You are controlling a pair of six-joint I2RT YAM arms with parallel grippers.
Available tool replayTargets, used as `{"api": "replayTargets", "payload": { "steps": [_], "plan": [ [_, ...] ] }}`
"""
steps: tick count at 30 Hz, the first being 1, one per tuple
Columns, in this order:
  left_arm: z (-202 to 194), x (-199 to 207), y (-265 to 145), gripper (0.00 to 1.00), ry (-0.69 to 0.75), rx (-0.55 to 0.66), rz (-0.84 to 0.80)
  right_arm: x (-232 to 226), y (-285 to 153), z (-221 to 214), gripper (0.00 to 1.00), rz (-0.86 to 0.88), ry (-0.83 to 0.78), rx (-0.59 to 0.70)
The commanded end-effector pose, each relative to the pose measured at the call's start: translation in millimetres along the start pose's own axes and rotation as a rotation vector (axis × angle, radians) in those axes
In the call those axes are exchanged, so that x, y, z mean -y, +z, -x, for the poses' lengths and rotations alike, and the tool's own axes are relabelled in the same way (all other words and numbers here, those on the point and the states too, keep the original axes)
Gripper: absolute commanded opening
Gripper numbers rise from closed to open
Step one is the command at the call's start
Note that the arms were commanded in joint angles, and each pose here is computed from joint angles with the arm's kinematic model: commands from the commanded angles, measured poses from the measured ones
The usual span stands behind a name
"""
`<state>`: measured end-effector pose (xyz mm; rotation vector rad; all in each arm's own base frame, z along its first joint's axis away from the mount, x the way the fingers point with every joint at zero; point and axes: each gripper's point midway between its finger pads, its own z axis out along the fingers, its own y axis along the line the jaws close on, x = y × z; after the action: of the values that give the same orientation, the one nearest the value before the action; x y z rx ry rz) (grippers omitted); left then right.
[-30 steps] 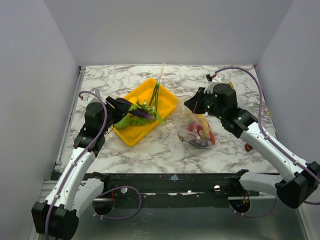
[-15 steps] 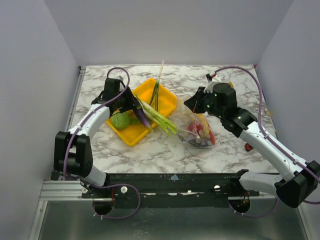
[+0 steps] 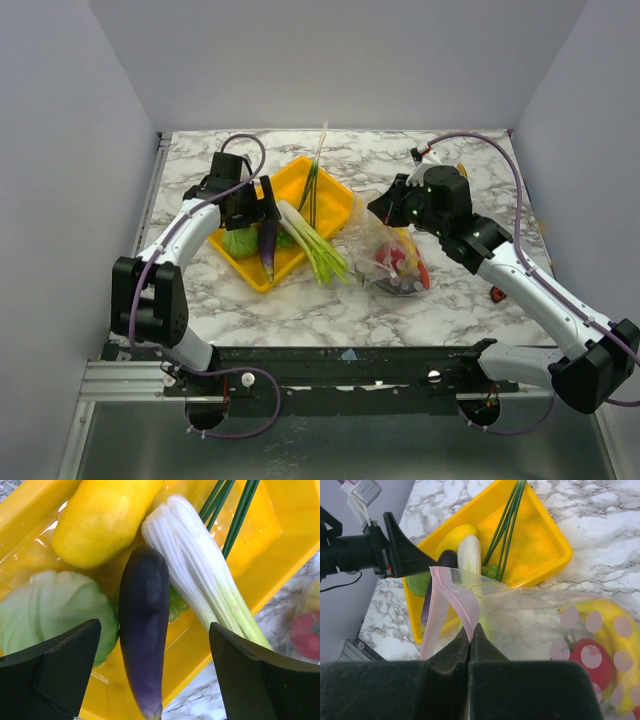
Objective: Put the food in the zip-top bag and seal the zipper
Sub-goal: Adjust the fake vegetable in the bin, then pick up the fake vegetable from the bin.
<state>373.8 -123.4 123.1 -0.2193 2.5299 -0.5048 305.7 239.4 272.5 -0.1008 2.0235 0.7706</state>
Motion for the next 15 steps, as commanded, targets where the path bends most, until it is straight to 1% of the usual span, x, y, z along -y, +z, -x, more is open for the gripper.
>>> {"api": "replayTargets", "payload": {
  "steps": [1,2,3,6,7,10,12,13,14,15],
  "plan": [
    [-14,-5,-21,0.84,0.017,0.012,0.030,-5,-6,17,0.01,0.003,-0.005,0.046],
    [-21,-4,-19,0.79,0.021,-0.007,0.029,-6,-5,17,0.01,0.007,-0.003,0.046],
    [-28,-3,-16,0.77,0.033,-0.024,0.043,-7,-4,17,0.01,0.012,-0.001,0.045],
    [-43,-11,-4,0.78,0.075,-0.064,0.144,-8,-3,15,0.01,0.019,0.002,0.036],
    [-49,-15,1,0.79,0.080,-0.096,0.174,-8,-4,14,0.01,0.021,0.003,0.035],
    [-49,-26,9,0.79,0.074,-0.131,0.262,-8,-6,14,0.01,0.019,0.003,0.035],
    [-48,-27,11,0.77,0.074,-0.141,0.279,-7,-8,16,0.01,0.013,0.003,0.040],
    [-47,-26,12,0.72,0.077,-0.139,0.277,-6,-9,16,0.01,0.007,0.003,0.044],
    [-46,-26,13,0.64,0.081,-0.140,0.275,-7,-10,18,0.01,0.007,0.004,0.049],
    [-43,-25,12,0.54,0.087,-0.138,0.273,-6,-10,18,0.01,0.005,0.002,0.049]
  ]
}}
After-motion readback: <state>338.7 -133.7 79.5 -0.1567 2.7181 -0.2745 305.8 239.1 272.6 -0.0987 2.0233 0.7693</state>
